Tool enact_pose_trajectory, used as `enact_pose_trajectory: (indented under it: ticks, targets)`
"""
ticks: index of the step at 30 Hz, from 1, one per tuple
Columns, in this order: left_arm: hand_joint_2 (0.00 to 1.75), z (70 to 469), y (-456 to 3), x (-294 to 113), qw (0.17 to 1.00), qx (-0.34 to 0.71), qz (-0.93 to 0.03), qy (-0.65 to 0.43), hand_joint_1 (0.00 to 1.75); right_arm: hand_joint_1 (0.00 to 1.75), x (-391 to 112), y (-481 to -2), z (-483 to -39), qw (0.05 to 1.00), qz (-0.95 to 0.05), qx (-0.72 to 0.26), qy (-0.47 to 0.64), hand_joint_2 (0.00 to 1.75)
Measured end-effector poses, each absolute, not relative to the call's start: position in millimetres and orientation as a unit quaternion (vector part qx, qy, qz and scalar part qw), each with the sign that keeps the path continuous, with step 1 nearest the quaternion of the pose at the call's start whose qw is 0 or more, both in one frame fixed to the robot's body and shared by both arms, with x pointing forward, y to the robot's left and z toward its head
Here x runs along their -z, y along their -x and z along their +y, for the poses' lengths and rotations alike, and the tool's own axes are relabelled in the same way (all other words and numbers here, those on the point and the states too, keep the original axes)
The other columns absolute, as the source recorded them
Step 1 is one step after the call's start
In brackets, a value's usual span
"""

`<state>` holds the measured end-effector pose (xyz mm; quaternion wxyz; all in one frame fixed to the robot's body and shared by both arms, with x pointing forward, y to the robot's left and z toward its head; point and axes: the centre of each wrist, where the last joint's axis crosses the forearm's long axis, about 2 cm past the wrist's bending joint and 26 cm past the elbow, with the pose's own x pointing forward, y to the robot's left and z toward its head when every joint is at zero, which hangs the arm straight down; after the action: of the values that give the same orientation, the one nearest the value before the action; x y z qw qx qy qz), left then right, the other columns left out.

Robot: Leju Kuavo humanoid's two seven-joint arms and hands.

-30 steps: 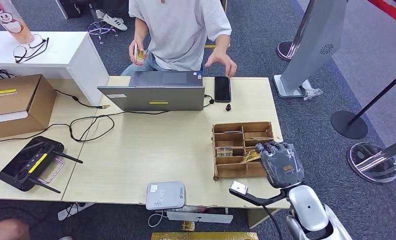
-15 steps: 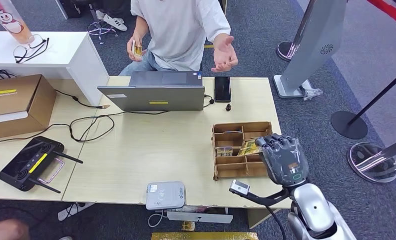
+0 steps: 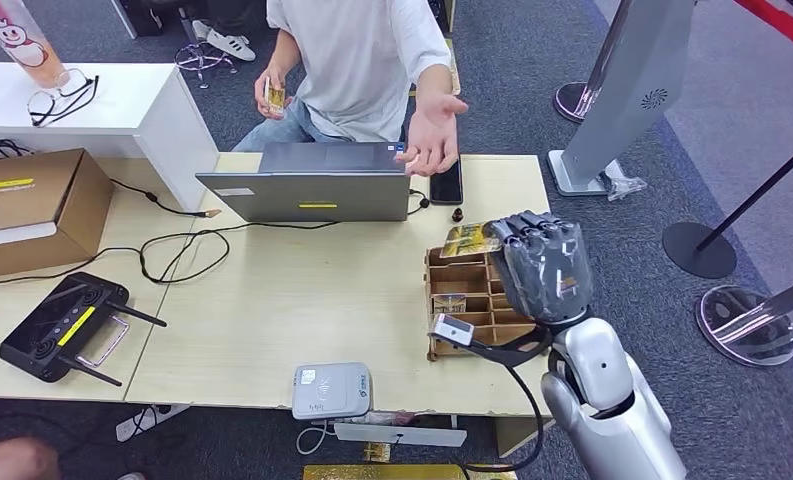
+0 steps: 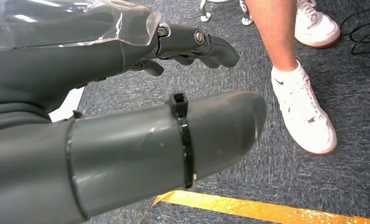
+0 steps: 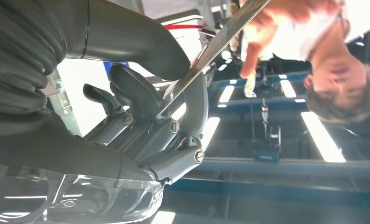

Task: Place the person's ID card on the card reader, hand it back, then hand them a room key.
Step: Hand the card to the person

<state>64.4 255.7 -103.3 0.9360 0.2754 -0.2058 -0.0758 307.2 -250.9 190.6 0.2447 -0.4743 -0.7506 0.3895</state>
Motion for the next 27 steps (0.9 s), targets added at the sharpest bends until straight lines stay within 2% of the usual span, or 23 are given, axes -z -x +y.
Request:
enact_pose_trajectory:
  ticks: [17,18,20,22,24,27]
  targets:
    - [0.00,254.1,-69.6,102.5,0.939,0.074,-0.198,-0.272,0.00,1.75,-221.8,-373.4,-175.9,0.253,-0.783,-0.377,0.425,1.75]
    - [0.00,254.1,-69.6,102.5,0.939,0.074,-0.198,-0.272,0.00,1.70,-222.2,-375.4,-172.8,0.255,-0.783,-0.379,0.422,1.75]
    - [0.00,254.0,-69.7,102.5,0.939,0.074,-0.198,-0.271,0.00,0.95,-221.9,-379.0,-167.1,0.260,-0.781,-0.383,0.418,1.75]
    - [0.00,254.1,-69.7,102.5,0.939,0.074,-0.198,-0.271,0.00,0.12,-220.1,-381.5,-162.7,0.267,-0.778,-0.387,0.416,1.75]
    - [0.00,254.2,-69.6,102.5,0.939,0.074,-0.198,-0.271,0.00,0.00,-218.4,-383.0,-159.7,0.273,-0.776,-0.390,0.414,1.75]
    - [0.00,254.2,-69.5,102.5,0.939,0.073,-0.197,-0.271,0.00,0.00,-216.9,-385.2,-157.2,0.279,-0.771,-0.395,0.415,1.75]
